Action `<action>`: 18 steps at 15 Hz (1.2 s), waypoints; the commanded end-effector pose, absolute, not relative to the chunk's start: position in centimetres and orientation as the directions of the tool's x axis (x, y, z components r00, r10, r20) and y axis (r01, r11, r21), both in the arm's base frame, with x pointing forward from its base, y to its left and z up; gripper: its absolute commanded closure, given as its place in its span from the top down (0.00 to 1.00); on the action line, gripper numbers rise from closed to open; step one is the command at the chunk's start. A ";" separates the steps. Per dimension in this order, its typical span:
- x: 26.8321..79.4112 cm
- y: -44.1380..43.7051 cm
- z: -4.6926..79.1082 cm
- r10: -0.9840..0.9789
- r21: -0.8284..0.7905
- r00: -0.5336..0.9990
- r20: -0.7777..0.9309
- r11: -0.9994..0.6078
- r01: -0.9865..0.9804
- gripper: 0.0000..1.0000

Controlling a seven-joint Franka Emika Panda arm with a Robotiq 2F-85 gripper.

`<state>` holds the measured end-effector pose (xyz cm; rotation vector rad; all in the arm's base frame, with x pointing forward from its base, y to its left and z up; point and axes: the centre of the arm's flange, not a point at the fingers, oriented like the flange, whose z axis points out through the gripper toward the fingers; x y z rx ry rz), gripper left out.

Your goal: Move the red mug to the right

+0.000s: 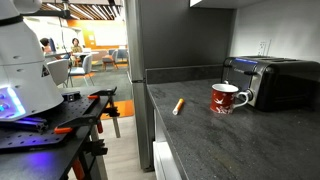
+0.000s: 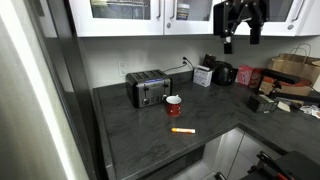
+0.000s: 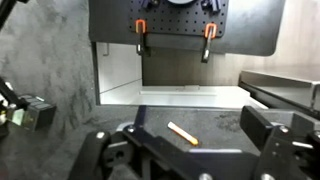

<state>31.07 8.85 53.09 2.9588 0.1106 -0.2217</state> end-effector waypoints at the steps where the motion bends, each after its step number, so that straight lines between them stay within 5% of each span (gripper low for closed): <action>1: 34.2 7.4 50.8 -0.030 0.107 1.000 -0.007 -0.994 -0.029 1.00; 8: 42.1 2.8 43.2 -0.310 -0.117 0.941 0.136 -0.948 -0.296 1.00; 18: 51.8 -0.8 30.6 -0.630 -0.177 0.775 -0.052 -0.758 -0.628 1.00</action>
